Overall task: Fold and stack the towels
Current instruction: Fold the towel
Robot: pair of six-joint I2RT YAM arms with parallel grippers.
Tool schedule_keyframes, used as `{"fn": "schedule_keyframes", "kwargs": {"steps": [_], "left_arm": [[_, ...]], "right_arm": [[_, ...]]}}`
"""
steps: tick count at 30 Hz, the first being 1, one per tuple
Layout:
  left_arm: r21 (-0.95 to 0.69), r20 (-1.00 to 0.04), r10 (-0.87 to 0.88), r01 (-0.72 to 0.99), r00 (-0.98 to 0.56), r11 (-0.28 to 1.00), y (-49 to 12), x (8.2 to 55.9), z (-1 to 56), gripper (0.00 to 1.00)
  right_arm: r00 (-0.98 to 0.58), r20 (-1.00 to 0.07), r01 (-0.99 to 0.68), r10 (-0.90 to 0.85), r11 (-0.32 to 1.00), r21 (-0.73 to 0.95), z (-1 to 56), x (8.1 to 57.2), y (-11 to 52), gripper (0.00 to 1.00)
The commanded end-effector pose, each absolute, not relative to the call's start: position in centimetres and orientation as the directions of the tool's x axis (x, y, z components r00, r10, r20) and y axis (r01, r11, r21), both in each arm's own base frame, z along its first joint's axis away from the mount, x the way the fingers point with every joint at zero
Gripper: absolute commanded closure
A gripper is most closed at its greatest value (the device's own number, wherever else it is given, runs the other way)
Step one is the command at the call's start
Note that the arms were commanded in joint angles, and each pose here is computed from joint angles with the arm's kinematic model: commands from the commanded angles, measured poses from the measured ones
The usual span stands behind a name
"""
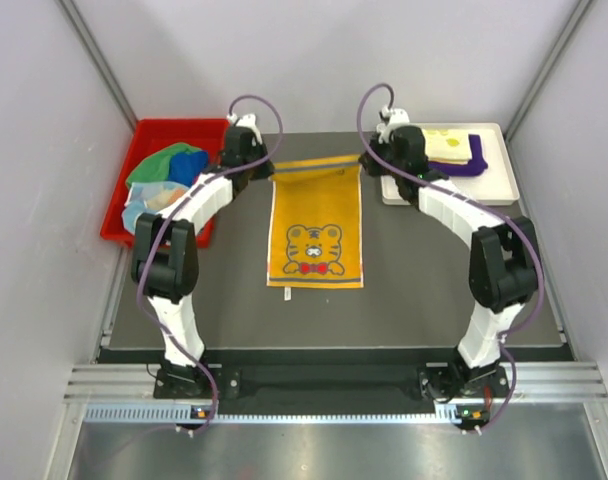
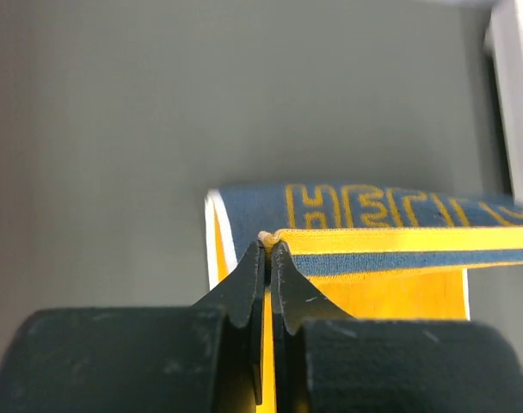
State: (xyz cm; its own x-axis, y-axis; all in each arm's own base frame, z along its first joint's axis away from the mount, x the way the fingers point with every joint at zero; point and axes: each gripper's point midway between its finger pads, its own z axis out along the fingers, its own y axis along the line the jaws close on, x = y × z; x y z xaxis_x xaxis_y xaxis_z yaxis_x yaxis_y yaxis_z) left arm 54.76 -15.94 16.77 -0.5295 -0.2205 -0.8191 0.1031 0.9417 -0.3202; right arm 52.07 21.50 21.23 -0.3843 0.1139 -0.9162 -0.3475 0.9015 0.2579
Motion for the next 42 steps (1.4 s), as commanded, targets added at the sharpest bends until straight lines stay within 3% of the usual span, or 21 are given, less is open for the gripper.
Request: {"fn": "schedule_keyframes", "kwargs": {"steps": [1,9,21,42], "left_arm": [[-0.335,-0.861,-0.252,0.119,-0.443,0.935,-14.7,53.0,20.8,1.0],[-0.362,-0.787,-0.256,0.084,-0.561,0.928,-14.6,45.6,15.1,1.0],[-0.377,-0.755,-0.266,0.065,-0.599,0.924,-14.2,40.2,12.8,1.0],[-0.34,-0.739,-0.208,0.089,-0.64,0.936,-14.7,35.3,11.2,1.0]], "right_arm": [[-0.29,-0.939,-0.344,0.183,0.896,0.281,24.9,50.1,19.9,1.0],[-0.388,-0.899,-0.325,0.202,0.883,0.339,19.8,43.3,19.2,1.0],[-0.482,-0.856,-0.338,0.188,0.861,0.38,14.5,36.3,20.9,1.0],[-0.502,-0.845,-0.324,0.183,0.866,0.38,13.5,33.1,20.2,1.0]]}}
